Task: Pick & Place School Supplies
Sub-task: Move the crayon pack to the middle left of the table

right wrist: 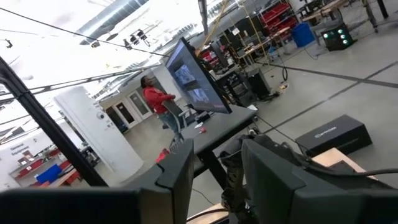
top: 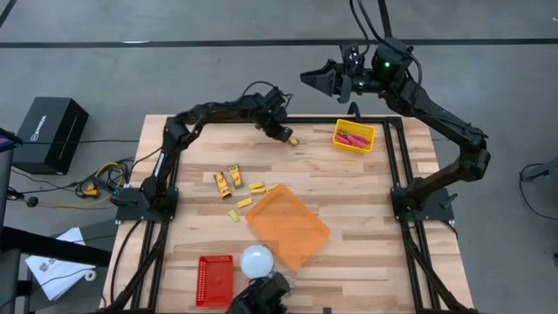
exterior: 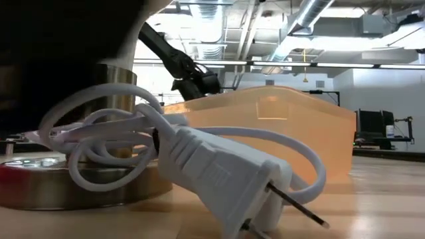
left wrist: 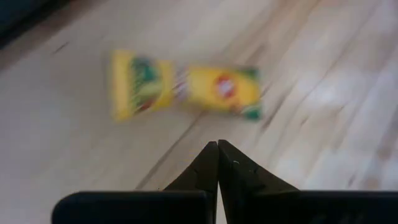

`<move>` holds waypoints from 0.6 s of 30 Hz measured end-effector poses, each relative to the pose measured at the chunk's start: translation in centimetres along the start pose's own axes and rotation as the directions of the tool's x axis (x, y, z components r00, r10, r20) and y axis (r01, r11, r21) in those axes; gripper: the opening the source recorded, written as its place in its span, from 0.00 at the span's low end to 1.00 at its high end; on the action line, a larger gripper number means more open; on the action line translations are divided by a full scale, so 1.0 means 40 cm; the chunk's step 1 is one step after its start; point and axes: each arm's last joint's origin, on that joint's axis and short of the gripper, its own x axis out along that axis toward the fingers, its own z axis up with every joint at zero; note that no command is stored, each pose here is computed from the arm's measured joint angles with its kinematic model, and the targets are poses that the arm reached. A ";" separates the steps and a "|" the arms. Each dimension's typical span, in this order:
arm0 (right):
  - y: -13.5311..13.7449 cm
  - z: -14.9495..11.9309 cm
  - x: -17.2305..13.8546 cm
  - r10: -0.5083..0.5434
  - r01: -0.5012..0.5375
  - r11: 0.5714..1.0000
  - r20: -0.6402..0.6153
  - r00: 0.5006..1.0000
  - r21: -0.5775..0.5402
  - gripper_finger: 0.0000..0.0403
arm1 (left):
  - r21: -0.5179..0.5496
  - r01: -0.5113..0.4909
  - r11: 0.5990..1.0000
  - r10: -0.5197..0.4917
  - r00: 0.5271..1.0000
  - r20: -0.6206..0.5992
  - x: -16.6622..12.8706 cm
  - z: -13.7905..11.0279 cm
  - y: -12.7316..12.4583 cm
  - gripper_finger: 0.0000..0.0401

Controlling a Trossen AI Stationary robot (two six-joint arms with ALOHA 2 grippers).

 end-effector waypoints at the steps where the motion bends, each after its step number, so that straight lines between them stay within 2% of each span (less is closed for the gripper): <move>1: 0.001 0.001 0.000 0.003 -0.003 1.000 0.005 1.000 -0.003 0.32 | 0.007 -0.007 1.000 0.007 1.000 -0.021 -0.001 -0.005 0.003 0.00; 4: 0.009 0.005 0.002 0.025 -0.025 1.000 0.025 0.999 0.000 0.32 | 0.021 -0.025 0.999 0.027 0.997 -0.077 0.002 -0.021 0.001 0.00; 7: 0.013 0.010 0.002 0.036 -0.036 0.999 0.040 0.999 -0.008 0.32 | 0.091 -0.006 0.996 0.011 0.999 -0.050 -0.014 -0.022 -0.043 0.00; 9: 0.013 0.010 0.001 0.036 -0.036 0.999 0.042 0.998 -0.009 0.32 | 0.169 0.009 0.986 -0.020 0.998 0.067 -0.060 -0.001 -0.093 0.00; 12: 0.013 0.011 0.001 0.036 -0.036 0.999 0.042 0.998 -0.009 0.32 | 0.219 0.024 0.975 -0.074 0.971 0.225 -0.117 0.032 -0.139 0.00; 14: 0.013 0.011 0.001 0.036 -0.036 0.999 0.042 0.998 -0.009 0.32 | 0.191 0.007 0.982 -0.060 0.961 0.269 -0.116 0.043 -0.133 0.00; 18: 0.016 0.008 0.004 0.042 -0.042 0.999 0.039 0.998 -0.001 0.32 | 0.148 -0.041 0.988 -0.001 0.962 0.273 -0.084 0.047 -0.098 0.00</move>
